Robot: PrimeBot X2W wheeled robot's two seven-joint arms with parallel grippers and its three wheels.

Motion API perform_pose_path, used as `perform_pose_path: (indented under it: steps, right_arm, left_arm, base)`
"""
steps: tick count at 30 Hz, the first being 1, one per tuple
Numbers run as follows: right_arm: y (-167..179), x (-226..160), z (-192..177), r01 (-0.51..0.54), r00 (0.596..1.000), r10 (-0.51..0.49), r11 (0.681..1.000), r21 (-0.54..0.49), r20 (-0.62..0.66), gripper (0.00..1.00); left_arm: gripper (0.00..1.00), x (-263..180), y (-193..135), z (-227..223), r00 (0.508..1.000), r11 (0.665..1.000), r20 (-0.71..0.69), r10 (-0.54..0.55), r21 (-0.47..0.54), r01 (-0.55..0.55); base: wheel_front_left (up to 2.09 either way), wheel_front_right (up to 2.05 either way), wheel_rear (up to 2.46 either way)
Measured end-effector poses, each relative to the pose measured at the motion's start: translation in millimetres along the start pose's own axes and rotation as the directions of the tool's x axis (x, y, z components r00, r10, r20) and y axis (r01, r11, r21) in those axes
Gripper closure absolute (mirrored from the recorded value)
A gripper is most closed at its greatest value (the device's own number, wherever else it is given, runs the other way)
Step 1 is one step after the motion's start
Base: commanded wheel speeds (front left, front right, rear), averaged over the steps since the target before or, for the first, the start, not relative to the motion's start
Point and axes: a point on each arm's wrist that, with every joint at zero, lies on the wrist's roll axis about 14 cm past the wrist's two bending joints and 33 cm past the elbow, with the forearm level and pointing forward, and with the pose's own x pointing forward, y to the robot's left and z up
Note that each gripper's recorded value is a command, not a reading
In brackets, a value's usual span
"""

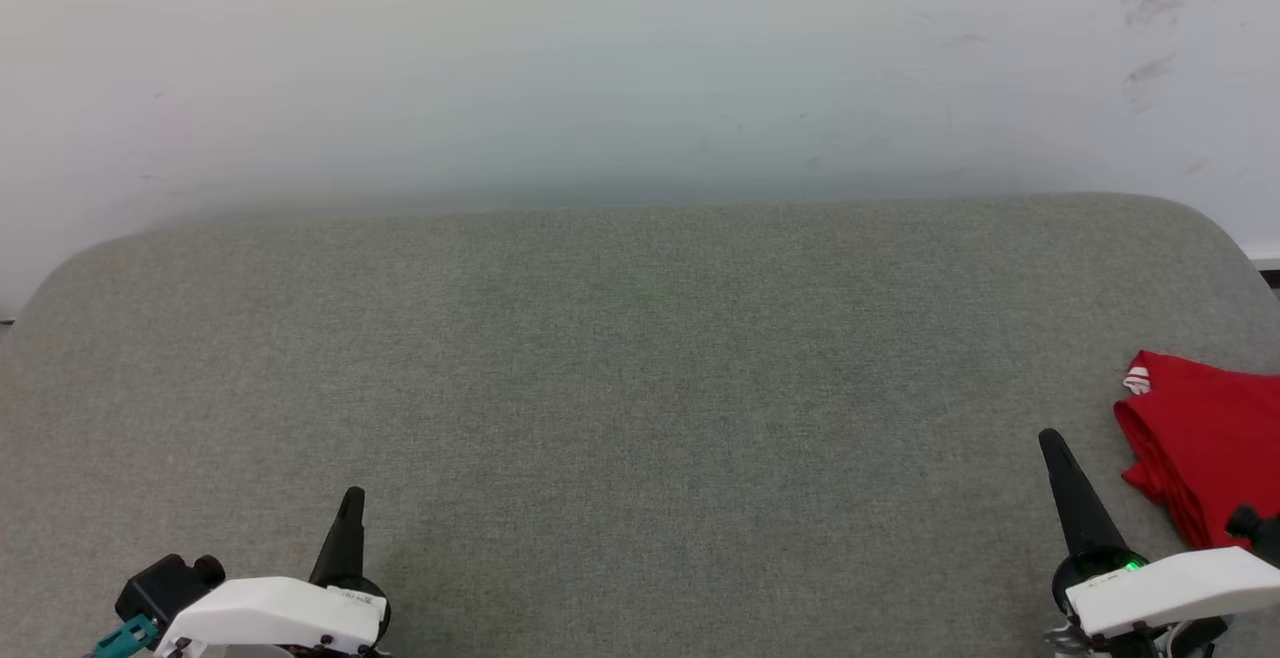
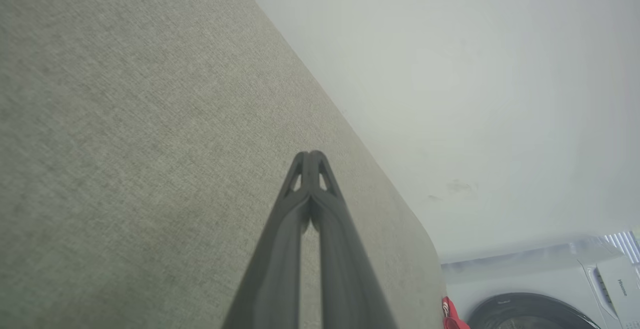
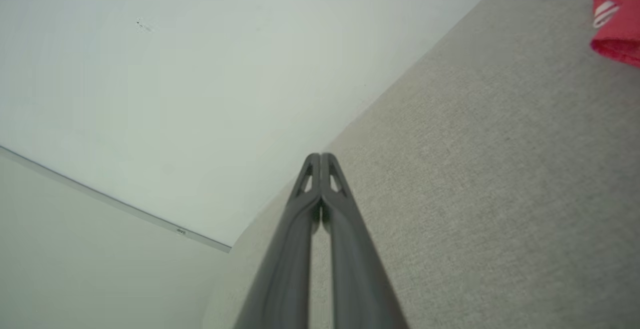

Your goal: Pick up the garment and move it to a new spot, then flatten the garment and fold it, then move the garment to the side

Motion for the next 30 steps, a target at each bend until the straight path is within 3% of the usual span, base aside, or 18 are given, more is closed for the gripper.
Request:
perform_pose_path:
  steps: [16, 30]
  right_arm:
    - [-4, 7, -2, 0.007, 1.000, -0.007, 0.985, 0.175, 0.001, 1.00]
    - [-4, 15, -1, 0.000, 1.000, -0.004, 0.950, 0.312, 0.011, 1.00]
  left_arm:
    - [1.00, 5, -7, 3, 1.000, 0.984, -0.003, -0.026, -0.175, 0.025]
    - [1.00, 9, -12, 6, 0.999, 0.950, -0.001, -0.054, -0.308, 0.051]
  base:
    - [0.00, 0.00, 0.00]
    - [0.00, 0.00, 0.00]
